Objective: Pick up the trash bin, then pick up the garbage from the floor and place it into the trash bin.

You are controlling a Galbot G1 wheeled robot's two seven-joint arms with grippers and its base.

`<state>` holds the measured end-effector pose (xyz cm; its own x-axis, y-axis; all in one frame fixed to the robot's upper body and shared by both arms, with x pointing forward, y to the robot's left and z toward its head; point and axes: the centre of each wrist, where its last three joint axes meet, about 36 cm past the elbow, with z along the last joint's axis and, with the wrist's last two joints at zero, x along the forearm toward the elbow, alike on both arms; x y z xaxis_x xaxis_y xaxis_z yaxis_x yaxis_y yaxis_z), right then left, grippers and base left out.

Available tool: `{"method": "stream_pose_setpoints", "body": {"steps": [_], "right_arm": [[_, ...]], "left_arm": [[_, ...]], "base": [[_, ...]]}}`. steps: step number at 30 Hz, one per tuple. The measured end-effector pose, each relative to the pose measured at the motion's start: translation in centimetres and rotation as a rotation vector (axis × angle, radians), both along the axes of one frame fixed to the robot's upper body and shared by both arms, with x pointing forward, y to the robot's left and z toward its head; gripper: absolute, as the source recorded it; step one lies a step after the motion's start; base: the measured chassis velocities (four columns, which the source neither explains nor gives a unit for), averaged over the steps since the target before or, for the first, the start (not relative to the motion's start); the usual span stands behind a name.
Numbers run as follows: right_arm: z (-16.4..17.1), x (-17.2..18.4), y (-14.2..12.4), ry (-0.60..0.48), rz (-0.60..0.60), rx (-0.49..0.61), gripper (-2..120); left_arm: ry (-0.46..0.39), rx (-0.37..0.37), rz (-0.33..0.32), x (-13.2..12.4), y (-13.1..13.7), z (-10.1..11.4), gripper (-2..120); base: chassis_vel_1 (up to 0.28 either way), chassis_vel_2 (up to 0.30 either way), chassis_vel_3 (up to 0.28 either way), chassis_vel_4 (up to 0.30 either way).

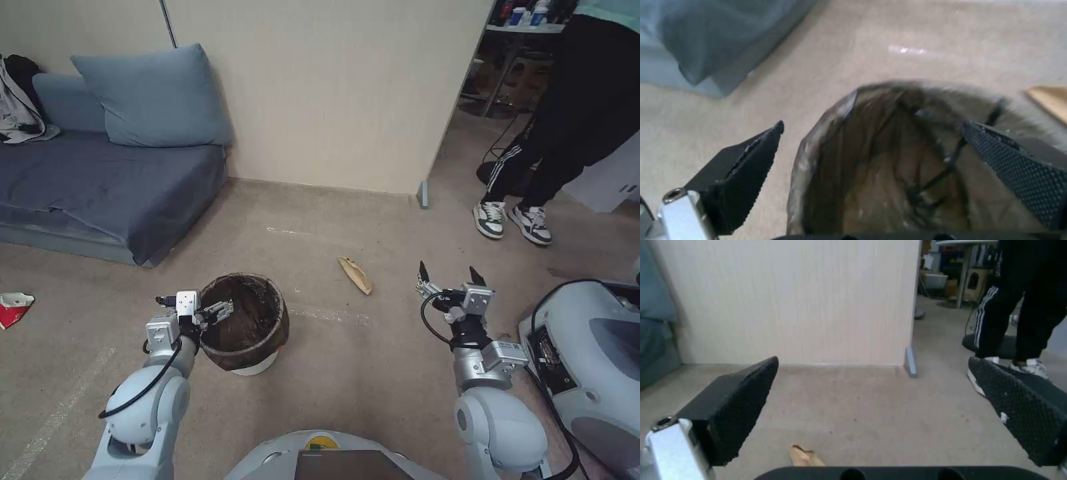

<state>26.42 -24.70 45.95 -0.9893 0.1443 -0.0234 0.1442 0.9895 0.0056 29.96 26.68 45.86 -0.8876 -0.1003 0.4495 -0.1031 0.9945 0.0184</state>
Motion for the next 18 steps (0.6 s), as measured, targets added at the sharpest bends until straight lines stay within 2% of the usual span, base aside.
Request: {"method": "stream_pose_setpoints", "body": {"steps": [4, 18], "right_arm": [[-0.4, 0.1, -0.1, 0.014, -0.004, 0.001, 100], [-1.4, 0.5, 0.0, 0.035, -0.001, 0.001, 100]], "left_arm": [[0.06, 0.003, 0.033, 1.1, 0.4, -1.5, 100], [0.158, 0.015, 0.12, 1.9, 0.6, -3.6, 100]], "base": [[0.0, 0.0, 0.0, 0.0], [0.0, 0.0, 0.0, 0.0]]}}
